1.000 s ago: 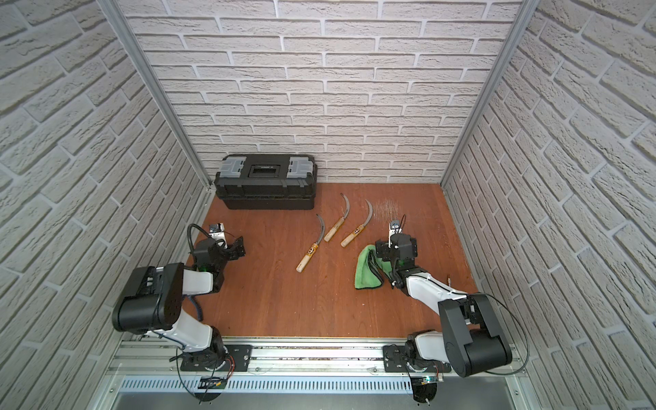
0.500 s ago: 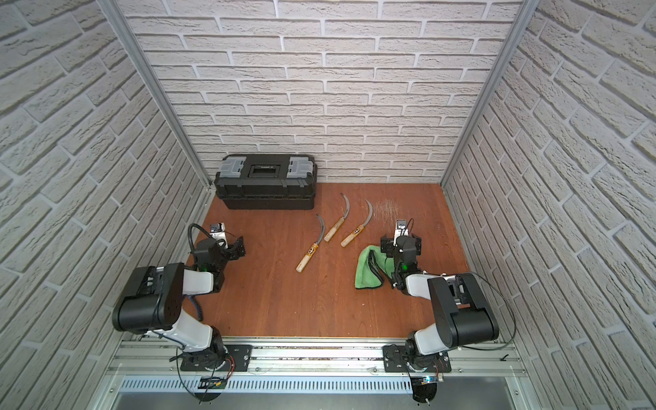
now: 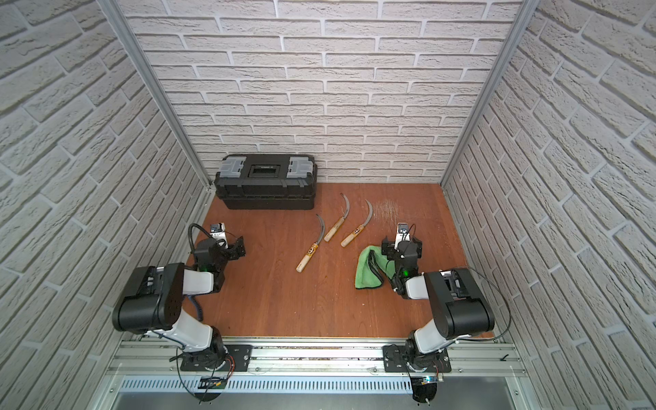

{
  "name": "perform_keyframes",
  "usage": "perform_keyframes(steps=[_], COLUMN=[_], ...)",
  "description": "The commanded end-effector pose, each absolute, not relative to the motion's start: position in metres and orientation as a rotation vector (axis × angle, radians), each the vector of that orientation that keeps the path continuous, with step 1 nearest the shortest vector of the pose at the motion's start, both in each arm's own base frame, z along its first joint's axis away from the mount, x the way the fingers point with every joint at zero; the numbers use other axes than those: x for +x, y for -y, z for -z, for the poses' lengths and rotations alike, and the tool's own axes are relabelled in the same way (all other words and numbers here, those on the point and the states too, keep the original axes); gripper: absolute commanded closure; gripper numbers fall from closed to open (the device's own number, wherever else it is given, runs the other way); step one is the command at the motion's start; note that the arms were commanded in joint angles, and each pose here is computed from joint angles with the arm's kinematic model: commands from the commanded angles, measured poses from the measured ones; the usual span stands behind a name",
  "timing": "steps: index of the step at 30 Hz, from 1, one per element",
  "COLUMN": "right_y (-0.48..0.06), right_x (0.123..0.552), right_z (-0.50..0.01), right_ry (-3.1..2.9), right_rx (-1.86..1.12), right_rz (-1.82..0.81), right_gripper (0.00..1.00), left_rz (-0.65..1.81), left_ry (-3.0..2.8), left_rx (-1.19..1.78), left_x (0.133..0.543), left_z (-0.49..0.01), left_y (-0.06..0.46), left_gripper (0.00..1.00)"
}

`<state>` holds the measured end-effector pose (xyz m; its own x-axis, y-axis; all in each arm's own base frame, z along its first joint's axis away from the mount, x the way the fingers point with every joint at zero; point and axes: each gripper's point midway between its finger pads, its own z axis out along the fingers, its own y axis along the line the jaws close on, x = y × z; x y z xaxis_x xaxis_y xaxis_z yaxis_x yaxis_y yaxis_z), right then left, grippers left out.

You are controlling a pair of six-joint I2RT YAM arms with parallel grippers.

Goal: Wipe small sickles with rags
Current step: Reset both arms

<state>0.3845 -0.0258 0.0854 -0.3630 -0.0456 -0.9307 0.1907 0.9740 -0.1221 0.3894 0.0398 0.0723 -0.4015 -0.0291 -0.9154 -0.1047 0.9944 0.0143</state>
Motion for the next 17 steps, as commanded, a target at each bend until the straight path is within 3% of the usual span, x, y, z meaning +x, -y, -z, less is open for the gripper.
perform_keyframes(steps=[1, 17], right_y=[0.0282, 0.0282], right_x=[0.3888, 0.3881], right_z=[-0.0982, -0.0989], right_ry=[-1.869, -1.863], right_rx=[0.130, 0.128], right_rz=[0.234, 0.234], right_gripper=[0.01, 0.01], left_rz=[-0.101, -0.116], left_ry=[-1.919, -1.919], left_rx=[-0.076, -0.067], left_x=[0.3972, 0.3967], left_z=[-0.0888, -0.0884], left_y=[-0.0399, -0.0384], left_gripper=[0.02, 0.02])
